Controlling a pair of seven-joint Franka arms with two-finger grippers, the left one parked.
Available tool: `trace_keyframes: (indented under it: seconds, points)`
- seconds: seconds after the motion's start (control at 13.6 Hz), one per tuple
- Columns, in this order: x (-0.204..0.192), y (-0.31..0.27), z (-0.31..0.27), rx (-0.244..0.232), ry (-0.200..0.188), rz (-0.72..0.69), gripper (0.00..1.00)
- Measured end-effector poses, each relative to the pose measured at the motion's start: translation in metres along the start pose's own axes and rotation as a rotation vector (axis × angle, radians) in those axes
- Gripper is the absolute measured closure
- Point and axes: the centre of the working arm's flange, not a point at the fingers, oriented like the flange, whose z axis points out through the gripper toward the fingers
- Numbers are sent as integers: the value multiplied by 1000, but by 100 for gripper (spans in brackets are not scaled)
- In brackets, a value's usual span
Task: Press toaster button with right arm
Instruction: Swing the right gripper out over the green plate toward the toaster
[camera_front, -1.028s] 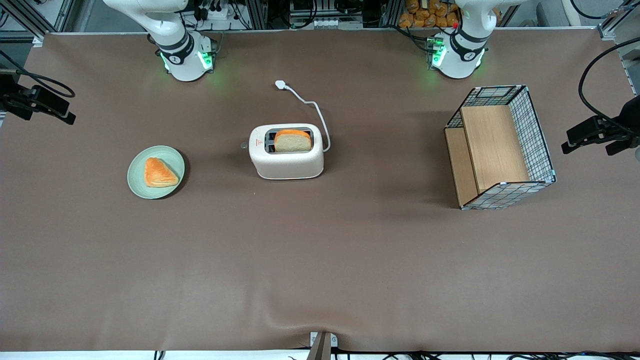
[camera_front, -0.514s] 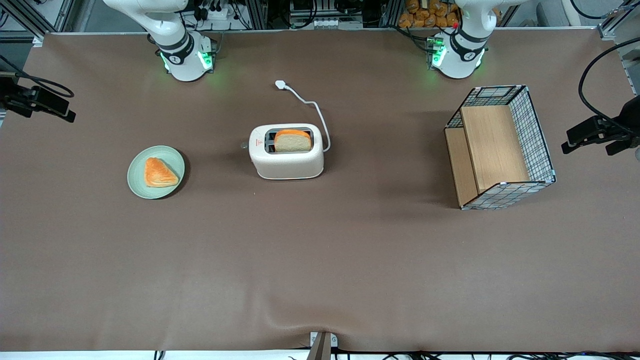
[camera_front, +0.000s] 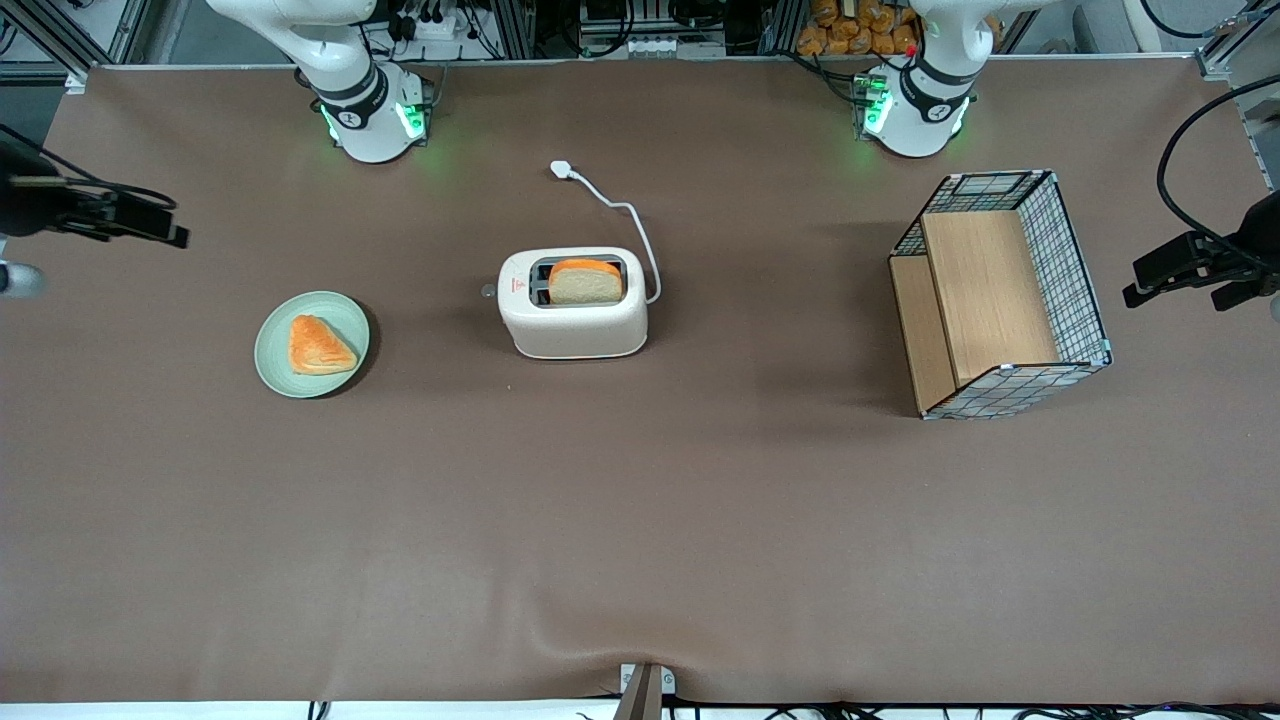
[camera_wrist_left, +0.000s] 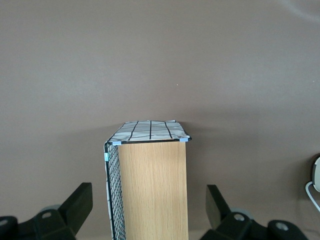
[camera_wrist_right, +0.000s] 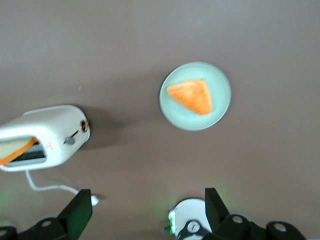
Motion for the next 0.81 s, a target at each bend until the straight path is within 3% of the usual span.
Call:
trace_keyframes:
  seconds: [0.37,0.59,0.81]
  points:
    - [12,-10,65,121,-151,-9,0]
    - [19,-23,92,169,-161,-18,0]
    - [21,-52,125,155,-166,-52,0]
